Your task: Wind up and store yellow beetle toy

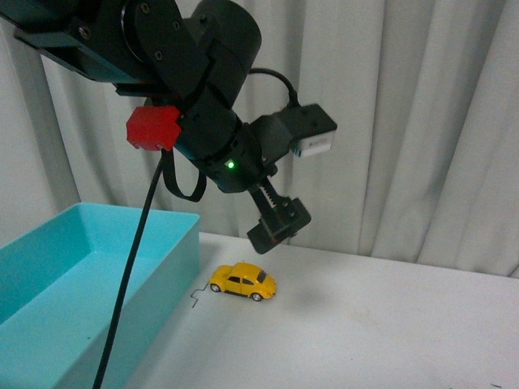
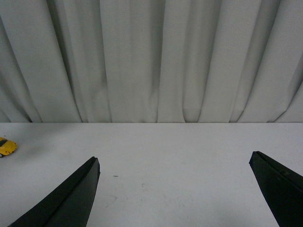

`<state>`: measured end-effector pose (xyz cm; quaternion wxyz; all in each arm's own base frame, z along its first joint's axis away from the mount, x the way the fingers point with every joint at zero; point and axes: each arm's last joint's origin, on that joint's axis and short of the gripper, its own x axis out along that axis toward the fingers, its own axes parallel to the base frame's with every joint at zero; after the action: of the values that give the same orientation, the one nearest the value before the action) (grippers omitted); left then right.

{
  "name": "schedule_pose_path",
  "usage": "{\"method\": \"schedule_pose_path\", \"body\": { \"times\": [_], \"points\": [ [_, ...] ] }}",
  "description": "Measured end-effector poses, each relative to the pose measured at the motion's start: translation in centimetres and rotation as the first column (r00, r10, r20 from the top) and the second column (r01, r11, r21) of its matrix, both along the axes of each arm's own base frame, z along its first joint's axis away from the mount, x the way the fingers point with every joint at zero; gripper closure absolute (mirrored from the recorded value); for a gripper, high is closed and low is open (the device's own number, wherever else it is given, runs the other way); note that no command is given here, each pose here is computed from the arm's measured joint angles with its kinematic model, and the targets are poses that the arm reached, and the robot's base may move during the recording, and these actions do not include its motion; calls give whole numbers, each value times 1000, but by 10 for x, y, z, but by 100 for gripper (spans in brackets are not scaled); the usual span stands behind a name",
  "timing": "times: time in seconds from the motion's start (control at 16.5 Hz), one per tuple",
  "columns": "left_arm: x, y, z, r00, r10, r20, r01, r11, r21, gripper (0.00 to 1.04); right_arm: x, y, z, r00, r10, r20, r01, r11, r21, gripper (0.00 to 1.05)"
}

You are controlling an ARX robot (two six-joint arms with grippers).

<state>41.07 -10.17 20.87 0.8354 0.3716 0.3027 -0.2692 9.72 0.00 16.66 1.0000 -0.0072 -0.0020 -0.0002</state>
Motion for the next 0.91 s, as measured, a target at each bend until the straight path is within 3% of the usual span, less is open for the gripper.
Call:
{"method": "schedule_pose_path", "body": {
  "times": [0.12, 0.36, 0.91],
  "points": [
    [12, -2, -16, 992, -117, -45, 124, 974, 189, 7, 0, 0, 0, 1000, 0, 0, 0, 1000, 0, 7],
    [32, -7, -44, 954, -259, -149, 297, 880, 370, 7, 0, 0, 0, 1000, 0, 0, 0, 1000, 0, 7],
    [80, -2, -90, 891, -316, -326, 440, 777, 450, 7, 0, 0, 0, 1000, 0, 0, 0, 1000, 0, 7]
  ]
}}
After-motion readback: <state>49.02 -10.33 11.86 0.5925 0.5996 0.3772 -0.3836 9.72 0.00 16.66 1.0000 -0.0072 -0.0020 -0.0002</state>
